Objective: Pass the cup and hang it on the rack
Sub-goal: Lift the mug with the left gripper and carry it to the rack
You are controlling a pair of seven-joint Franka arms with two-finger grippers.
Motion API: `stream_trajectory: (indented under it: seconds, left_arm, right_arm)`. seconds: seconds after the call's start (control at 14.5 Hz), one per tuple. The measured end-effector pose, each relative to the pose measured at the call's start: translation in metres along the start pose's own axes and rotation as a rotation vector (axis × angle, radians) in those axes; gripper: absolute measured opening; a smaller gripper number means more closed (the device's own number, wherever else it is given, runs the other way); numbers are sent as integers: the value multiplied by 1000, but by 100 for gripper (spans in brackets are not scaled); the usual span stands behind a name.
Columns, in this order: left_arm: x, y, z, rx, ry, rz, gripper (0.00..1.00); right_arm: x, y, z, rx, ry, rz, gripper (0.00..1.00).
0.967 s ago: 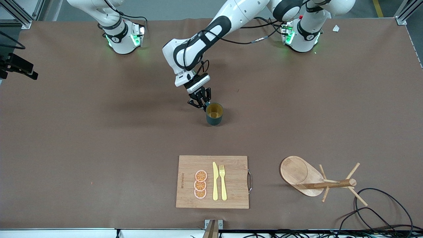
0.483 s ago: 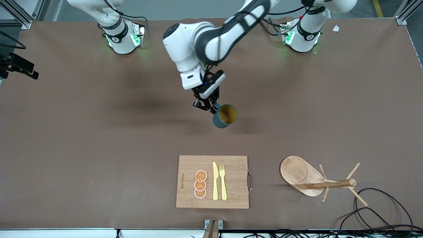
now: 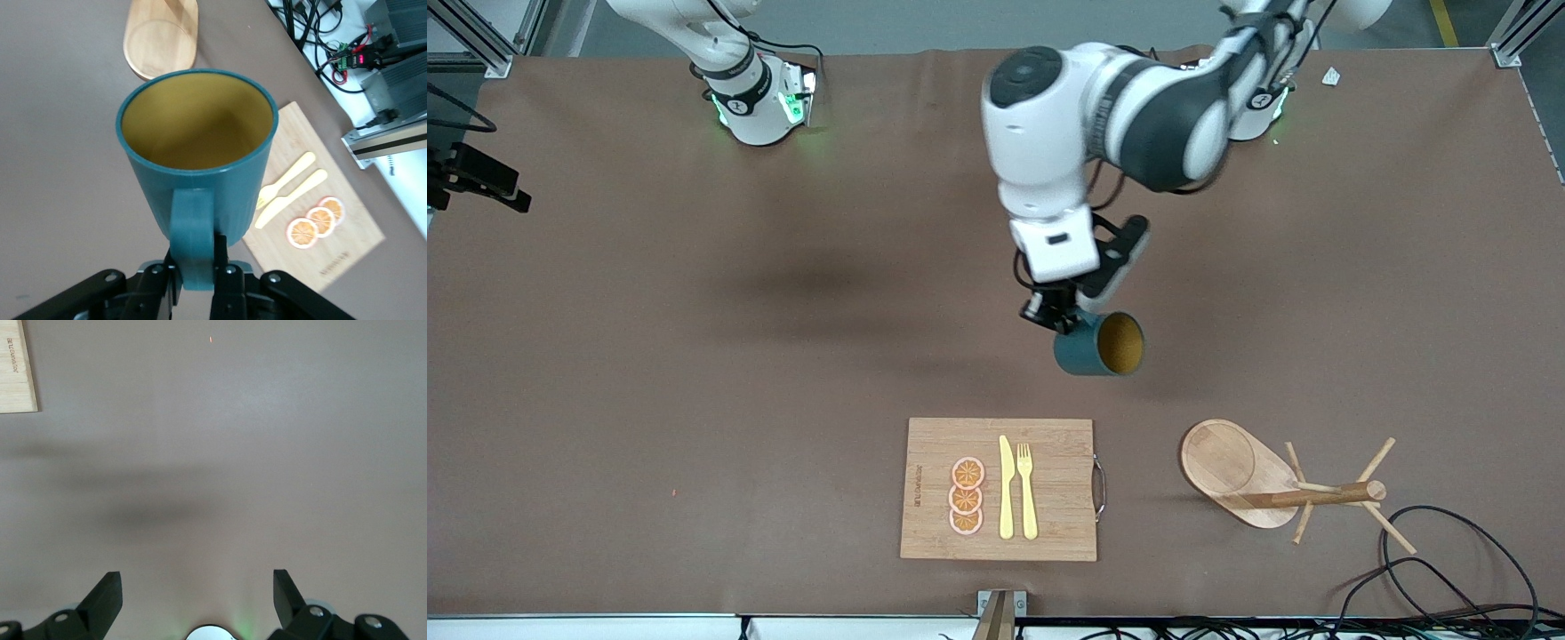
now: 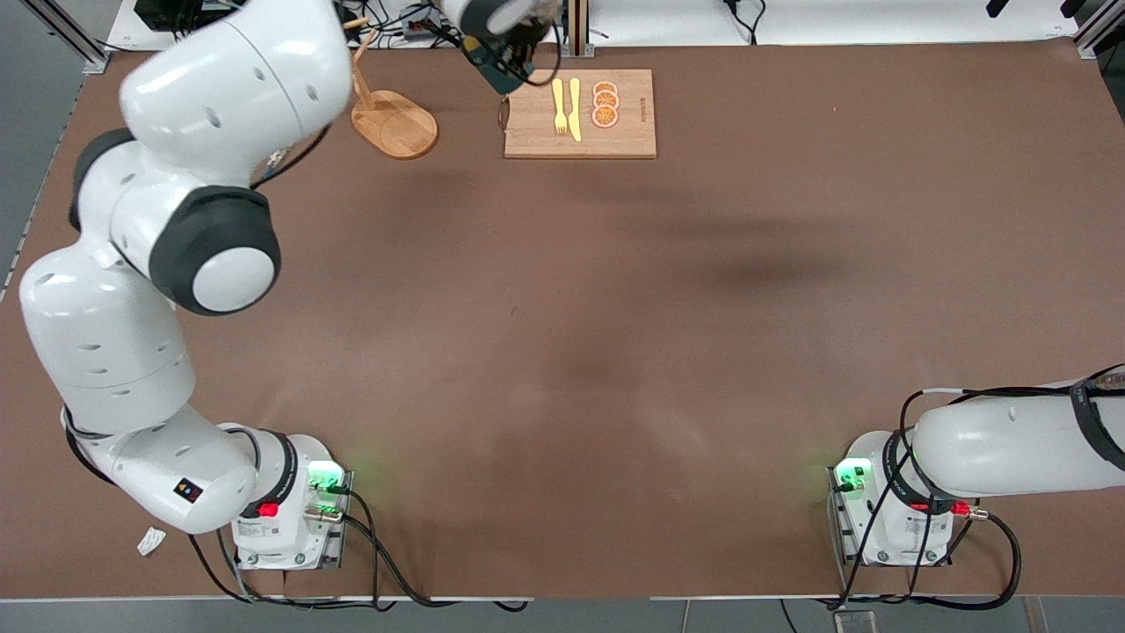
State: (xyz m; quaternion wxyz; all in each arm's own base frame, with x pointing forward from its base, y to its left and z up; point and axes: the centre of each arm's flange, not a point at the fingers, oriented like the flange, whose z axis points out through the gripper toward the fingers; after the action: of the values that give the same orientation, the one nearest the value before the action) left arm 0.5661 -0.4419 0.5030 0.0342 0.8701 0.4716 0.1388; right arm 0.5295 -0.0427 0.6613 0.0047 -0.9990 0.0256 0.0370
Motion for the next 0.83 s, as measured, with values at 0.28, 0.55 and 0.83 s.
stream_trajectory:
  seconds: [0.28,0.55,0.83]
  left_arm:
    - [98,2,2,-31,-176,-35,21]
    - [166,-3,14,-72,-316,-47,21]
    - [236,-16,27,-145,-452,-109,21]
  right_arm:
    - [0,0,0,0,-1,1,100]
    - [0,0,0,0,0,1,100]
    - [0,4,0,0,0,8,100]
